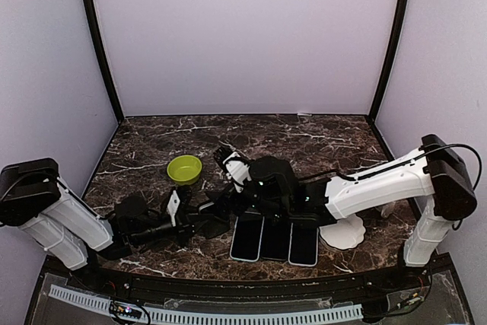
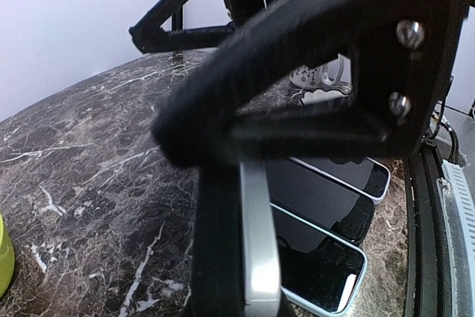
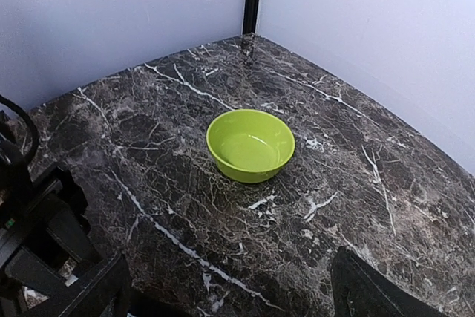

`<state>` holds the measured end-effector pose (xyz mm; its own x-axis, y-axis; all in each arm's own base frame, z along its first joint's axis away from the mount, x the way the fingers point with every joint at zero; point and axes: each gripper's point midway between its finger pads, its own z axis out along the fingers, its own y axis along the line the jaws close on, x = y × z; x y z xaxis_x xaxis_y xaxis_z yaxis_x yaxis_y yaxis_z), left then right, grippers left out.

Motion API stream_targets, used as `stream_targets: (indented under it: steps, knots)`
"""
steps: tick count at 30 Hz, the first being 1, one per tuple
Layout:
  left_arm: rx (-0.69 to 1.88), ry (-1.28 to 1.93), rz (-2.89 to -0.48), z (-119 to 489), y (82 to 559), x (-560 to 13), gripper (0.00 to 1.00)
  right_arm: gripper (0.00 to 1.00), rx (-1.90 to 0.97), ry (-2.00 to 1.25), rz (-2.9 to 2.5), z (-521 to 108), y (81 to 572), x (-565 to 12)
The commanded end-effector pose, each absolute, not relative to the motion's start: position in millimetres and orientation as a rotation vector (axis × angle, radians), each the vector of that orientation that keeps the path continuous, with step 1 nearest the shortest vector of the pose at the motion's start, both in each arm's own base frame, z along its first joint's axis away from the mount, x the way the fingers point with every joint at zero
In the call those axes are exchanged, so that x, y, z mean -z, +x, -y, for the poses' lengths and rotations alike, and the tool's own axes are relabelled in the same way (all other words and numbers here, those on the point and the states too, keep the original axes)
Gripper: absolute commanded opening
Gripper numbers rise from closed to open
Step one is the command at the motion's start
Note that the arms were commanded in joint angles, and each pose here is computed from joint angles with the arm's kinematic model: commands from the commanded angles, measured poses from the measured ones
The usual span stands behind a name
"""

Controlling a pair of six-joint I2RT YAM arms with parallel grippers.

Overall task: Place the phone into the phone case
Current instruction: Place the phone with the phone case at the center of the board.

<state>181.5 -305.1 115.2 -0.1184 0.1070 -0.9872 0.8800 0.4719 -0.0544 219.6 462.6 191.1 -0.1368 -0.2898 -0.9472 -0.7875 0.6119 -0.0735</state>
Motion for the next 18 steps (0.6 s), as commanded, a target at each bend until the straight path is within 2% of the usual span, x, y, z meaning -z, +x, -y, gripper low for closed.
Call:
stream_targets:
  steps: [1,8,13,18]
  knots:
    - [0.9,0.842,-1.449,308,177,-144,0.0,0.95,-0.461,-0.911,-1.673,-473,221,-187]
    - [0.878,0.875,-1.46,314,180,-147,0.08,0.95,-0.382,-0.932,-1.723,-467,226,-155]
    - [0.846,0.874,-1.452,313,183,-152,0.19,0.95,-0.33,-0.956,-1.735,-465,228,-144]
    - [0.816,0.9,-1.439,316,186,-156,0.23,0.95,-0.307,-0.981,-1.738,-465,228,-134]
